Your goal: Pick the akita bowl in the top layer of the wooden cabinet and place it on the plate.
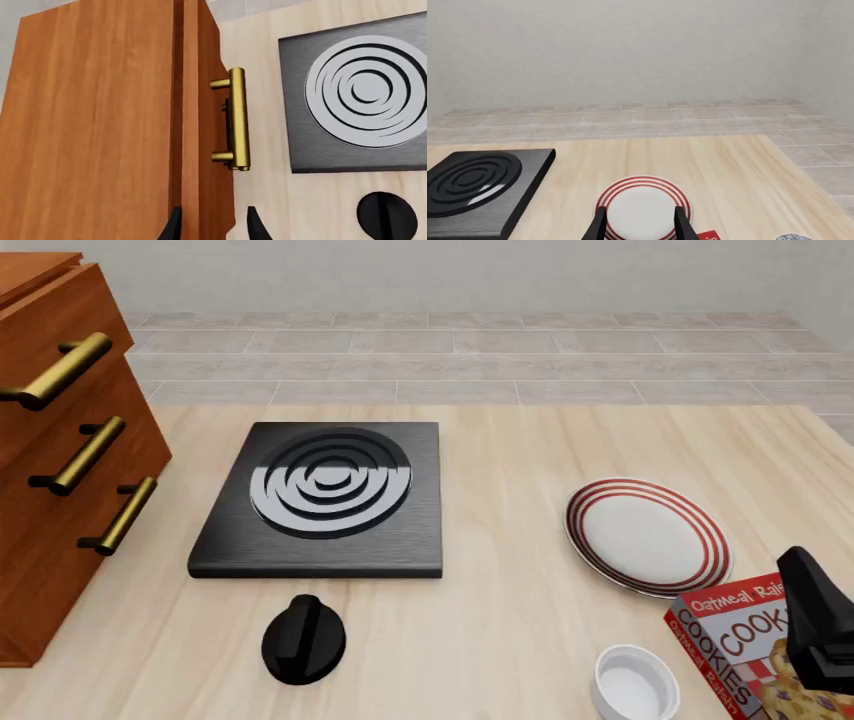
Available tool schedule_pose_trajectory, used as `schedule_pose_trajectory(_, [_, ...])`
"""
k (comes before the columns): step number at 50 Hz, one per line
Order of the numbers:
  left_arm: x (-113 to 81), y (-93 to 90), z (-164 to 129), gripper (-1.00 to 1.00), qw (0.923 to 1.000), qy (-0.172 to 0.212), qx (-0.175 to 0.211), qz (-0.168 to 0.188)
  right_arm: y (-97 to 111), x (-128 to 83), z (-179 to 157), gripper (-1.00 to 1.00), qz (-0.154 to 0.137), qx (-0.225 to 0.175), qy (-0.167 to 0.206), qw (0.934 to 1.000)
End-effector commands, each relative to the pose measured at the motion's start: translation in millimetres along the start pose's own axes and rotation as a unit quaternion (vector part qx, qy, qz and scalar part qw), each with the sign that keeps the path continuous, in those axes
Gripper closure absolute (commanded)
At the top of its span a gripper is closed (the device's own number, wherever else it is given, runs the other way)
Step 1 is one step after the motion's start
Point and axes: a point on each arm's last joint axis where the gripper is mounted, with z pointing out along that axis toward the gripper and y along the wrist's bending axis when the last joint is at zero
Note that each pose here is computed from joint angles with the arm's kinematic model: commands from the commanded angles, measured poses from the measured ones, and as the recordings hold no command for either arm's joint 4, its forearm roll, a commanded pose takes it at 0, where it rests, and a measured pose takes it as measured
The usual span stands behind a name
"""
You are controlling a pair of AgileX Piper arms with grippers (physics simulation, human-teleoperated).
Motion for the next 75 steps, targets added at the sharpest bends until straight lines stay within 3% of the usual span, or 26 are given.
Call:
schedule_pose_trajectory(1, [11.7,4.8,16.2,-1.0,0.9997,0.022,-0.009,-0.005,0.0,0.3,0.0,-1.0,0.0,0.0,0.001,1.0])
schedule_pose_trajectory(14, [21.1,4.2,27.6,-1.0,0.9994,0.034,-0.008,-0.006,0.0,0.1,0.0,-1.0,0.0,0.0,0.001,1.0])
schedule_pose_trajectory(30, [17.9,-21.5,37.8,-1.0,0.9968,0.054,0.04,-0.043,0.0,0.1,0.0,-1.0,0.0,0.0,0.0,1.0])
schedule_pose_trajectory(75, [8.1,-54.0,45.5,-1.0,0.9932,0.061,0.091,-0.037,-0.3,-0.2,0.0,-1.0,0.003,0.003,0.0,1.0])
